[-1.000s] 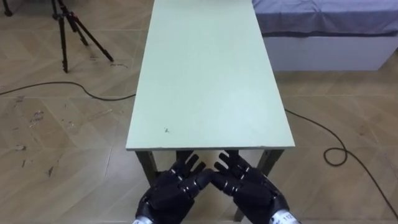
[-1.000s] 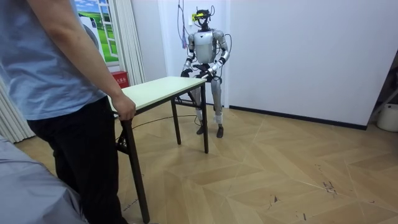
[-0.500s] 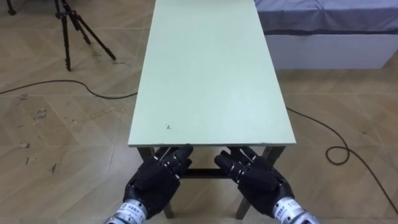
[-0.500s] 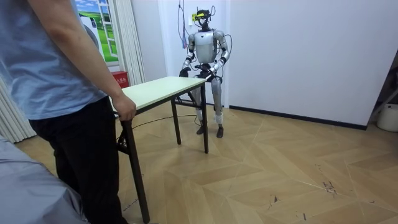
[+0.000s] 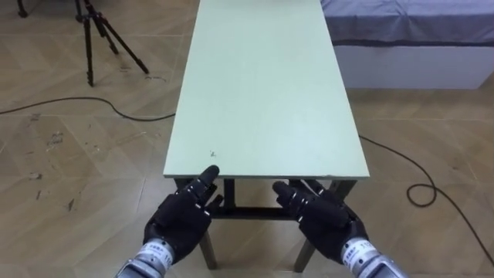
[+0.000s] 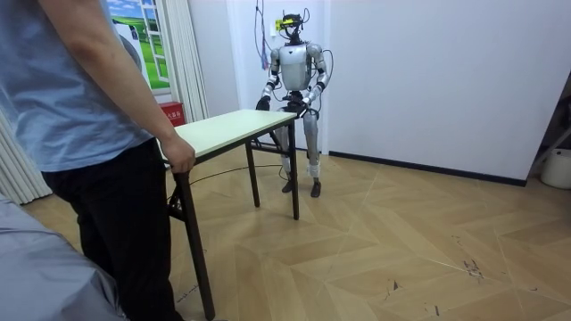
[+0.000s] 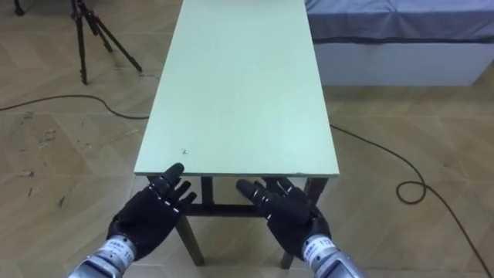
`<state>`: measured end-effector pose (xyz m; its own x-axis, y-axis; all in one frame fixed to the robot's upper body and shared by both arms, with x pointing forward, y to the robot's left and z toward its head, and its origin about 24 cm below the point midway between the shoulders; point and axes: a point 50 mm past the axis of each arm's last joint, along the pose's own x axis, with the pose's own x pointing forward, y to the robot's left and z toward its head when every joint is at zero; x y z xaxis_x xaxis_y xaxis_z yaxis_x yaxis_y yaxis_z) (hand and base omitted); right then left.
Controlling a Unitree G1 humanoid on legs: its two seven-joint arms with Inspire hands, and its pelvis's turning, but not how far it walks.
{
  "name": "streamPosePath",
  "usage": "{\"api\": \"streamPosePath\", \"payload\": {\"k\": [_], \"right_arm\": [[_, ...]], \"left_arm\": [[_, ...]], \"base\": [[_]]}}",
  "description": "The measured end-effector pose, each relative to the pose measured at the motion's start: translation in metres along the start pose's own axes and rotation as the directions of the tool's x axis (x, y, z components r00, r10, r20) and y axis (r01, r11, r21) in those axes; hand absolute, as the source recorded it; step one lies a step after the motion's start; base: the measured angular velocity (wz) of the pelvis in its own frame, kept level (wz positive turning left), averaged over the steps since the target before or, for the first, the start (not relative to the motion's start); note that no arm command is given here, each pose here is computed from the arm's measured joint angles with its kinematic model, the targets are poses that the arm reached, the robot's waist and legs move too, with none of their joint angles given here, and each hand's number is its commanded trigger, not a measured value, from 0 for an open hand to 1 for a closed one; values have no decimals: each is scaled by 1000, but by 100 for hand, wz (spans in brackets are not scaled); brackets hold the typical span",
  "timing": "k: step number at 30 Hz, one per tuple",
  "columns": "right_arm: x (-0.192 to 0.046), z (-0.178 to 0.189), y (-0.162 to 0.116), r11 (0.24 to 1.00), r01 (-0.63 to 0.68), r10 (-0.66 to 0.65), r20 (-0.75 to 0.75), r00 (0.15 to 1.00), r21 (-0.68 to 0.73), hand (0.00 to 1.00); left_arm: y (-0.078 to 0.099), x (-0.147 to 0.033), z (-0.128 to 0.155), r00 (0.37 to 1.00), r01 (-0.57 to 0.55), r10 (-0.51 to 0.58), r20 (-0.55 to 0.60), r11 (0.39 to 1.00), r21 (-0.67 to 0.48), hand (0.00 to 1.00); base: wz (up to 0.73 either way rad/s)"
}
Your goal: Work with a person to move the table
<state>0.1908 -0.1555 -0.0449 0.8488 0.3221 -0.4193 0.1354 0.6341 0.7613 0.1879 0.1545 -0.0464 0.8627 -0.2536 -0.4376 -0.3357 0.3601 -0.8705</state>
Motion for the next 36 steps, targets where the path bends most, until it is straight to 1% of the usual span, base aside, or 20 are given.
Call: {"api": "streamPosePath", "payload": {"k": [4, 11, 13, 15, 19, 23, 26, 30, 36], "right_arm": [[0, 0, 0, 999, 3, -3, 3, 1000, 53, 0], [4, 2, -5, 985, 30, -40, 55, 998, 171, 0], [7, 5, -5, 985, 39, -49, 58, 997, 171, 0], [12, 9, -5, 978, 45, -59, 63, 996, 205, 0], [15, 12, -6, 965, 42, -63, 74, 995, 259, 0], [16, 13, -7, 947, 39, -73, 95, 993, 319, 0], [18, 12, -8, 923, 30, -75, 103, 992, 383, 0], [19, 14, -14, 911, 51, -109, 119, 987, 409, 0], [19, 15, -14, 903, 52, -117, 126, 985, 427, 0]], "left_arm": [[2, 1, -1, 1000, -18, 18, -10, 1000, -22, 0], [10, 16, -3, 996, -74, 71, -49, 995, -73, 0], [14, 17, -3, 995, -93, 89, -51, 992, -83, 0], [17, 19, -3, 992, -112, 107, -60, 990, -87, 0], [19, 20, -2, 991, -120, 114, -62, 987, -102, 0], [19, 21, -4, 992, -119, 111, -57, 983, -143, 0], [19, 22, -4, 993, -114, 107, -51, 980, -162, 0], [19, 24, -3, 993, -117, 110, -49, 976, -183, 0], [17, 26, -4, 994, -112, 105, -44, 973, -204, 0]], "base": [[0], [-1], [-5], [0], [-3], [0], [-1], [2], [2]]}}
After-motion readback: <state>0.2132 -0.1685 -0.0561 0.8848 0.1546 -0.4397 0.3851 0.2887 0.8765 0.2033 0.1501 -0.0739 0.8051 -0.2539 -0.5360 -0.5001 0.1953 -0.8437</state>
